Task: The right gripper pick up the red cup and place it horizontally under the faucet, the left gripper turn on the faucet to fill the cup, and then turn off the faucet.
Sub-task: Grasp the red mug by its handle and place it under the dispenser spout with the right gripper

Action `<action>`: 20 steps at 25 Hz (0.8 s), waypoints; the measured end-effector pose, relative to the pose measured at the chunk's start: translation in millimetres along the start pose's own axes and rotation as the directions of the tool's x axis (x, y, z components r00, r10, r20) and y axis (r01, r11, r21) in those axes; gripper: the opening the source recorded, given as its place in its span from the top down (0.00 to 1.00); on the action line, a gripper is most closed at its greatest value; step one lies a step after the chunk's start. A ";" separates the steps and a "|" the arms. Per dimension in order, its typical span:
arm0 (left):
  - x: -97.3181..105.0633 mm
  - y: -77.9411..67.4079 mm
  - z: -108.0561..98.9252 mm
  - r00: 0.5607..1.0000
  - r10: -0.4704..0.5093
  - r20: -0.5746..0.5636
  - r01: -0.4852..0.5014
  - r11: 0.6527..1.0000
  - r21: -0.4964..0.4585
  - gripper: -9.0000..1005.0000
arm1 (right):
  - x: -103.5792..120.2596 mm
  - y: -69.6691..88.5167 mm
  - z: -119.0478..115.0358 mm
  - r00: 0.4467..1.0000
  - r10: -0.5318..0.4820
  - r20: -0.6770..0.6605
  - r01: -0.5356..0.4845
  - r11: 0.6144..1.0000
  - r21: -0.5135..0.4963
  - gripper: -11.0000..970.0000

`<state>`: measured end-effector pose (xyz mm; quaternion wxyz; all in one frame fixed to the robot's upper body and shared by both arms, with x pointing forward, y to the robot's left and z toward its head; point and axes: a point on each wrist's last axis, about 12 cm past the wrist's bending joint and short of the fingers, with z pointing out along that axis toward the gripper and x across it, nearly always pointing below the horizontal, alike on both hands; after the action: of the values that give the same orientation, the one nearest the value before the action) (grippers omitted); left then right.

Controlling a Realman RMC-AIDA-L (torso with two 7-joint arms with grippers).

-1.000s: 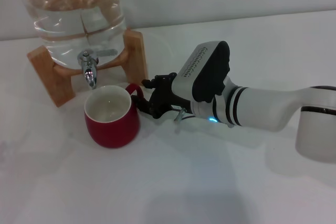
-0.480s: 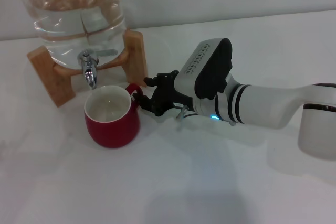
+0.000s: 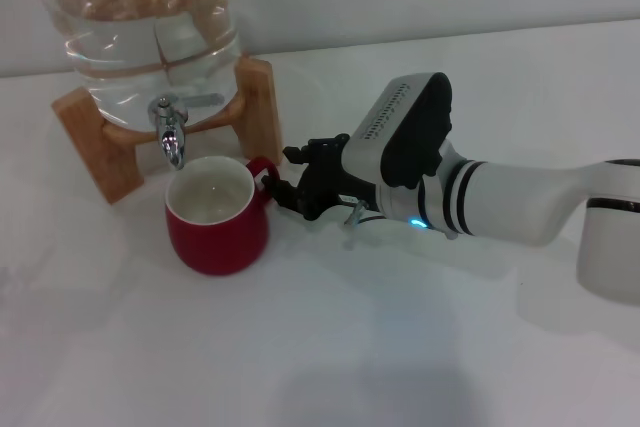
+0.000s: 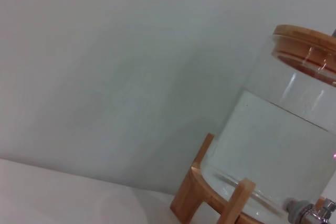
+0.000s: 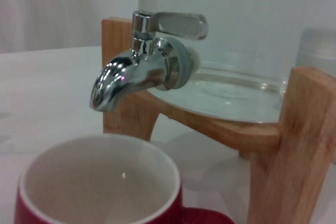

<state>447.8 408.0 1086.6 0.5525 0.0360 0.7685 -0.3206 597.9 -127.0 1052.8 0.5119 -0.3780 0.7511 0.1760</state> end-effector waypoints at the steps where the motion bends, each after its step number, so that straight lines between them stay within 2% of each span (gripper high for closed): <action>1: 0.0 0.0 0.0 1.000 0.000 0.000 0.000 1.000 0.000 0.12 | 1.1 -0.8 -1.1 1.000 0.002 0.000 -0.002 1.000 0.001 0.54; 9: -1.7 0.6 -0.4 1.000 0.001 0.012 -0.001 1.000 -0.003 0.12 | 5.5 -4.1 -7.0 1.000 0.025 0.011 -0.025 1.000 0.001 0.54; 20: -1.8 1.8 -1.5 1.000 -0.002 0.017 0.002 1.000 -0.010 0.12 | -3.9 10.0 -2.5 0.999 -0.014 0.036 0.016 0.998 -0.053 0.54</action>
<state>447.9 410.8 1087.7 0.5587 0.0296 0.7656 -0.3174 589.5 -120.6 1056.2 0.5160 -0.3939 0.7342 0.1989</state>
